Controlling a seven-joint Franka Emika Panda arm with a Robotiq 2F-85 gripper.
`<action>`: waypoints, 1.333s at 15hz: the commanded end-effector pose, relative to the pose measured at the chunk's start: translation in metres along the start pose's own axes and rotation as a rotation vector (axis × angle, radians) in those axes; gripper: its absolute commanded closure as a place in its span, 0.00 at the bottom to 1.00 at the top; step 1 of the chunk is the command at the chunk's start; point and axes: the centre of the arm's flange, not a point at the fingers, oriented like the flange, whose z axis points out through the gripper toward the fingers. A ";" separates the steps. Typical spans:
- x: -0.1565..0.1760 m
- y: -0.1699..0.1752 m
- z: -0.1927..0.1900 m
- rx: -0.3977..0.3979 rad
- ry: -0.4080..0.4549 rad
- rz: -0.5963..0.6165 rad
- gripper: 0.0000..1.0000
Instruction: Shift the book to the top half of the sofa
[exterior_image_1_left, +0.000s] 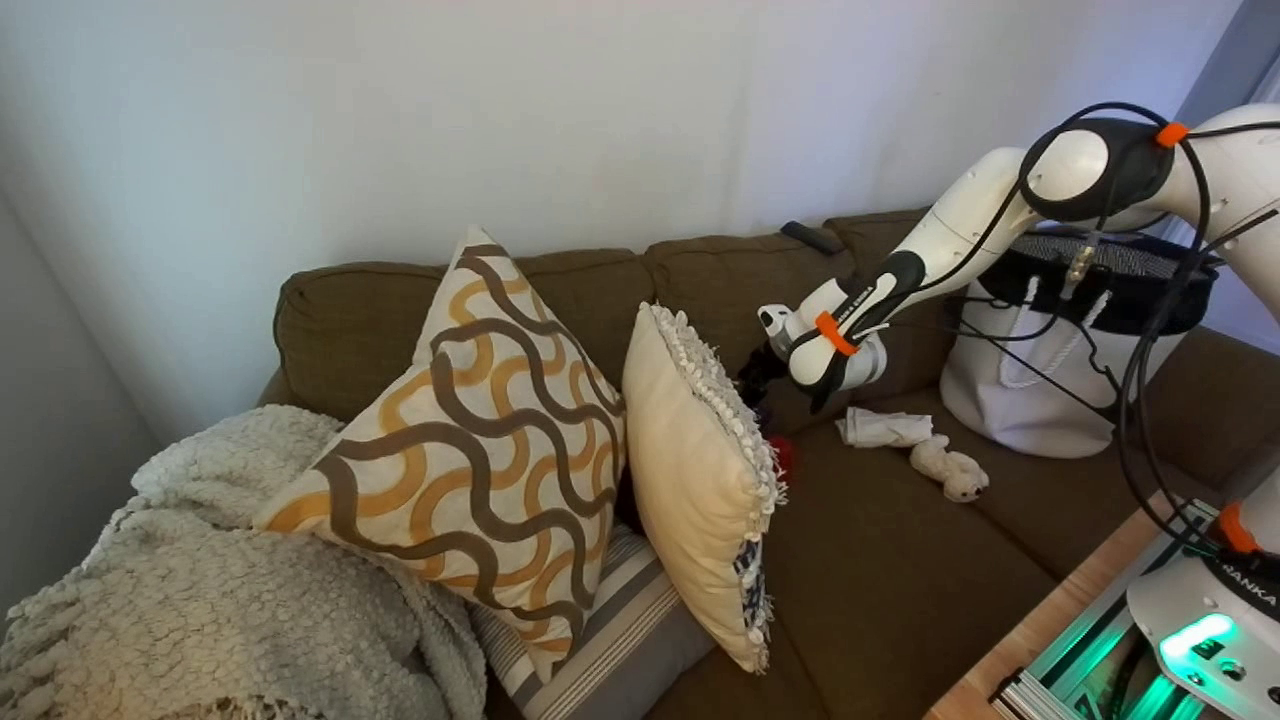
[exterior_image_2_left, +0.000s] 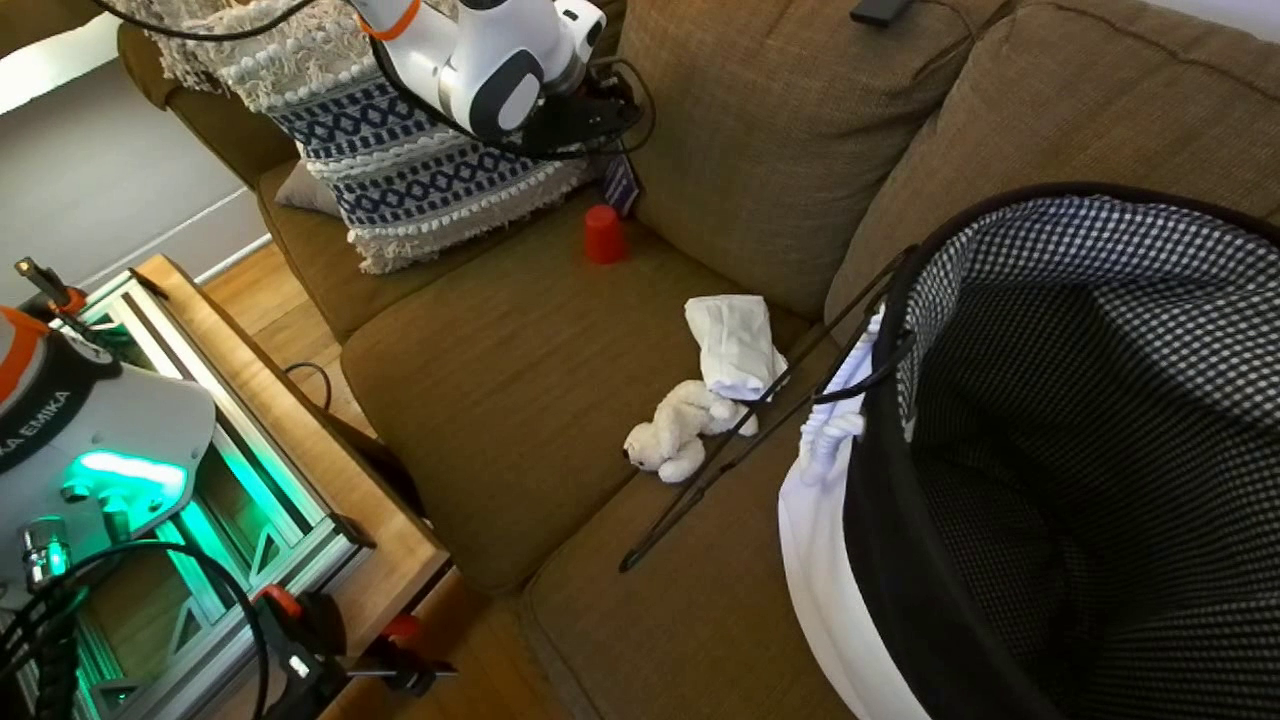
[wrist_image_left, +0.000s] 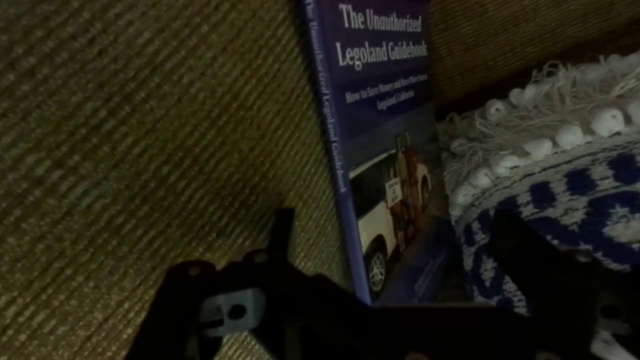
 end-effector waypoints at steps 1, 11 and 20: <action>-0.008 0.008 0.043 0.090 -0.020 0.035 0.26; 0.001 0.018 0.023 0.093 0.007 0.076 0.99; 0.022 0.040 -0.074 0.315 0.055 -0.001 0.97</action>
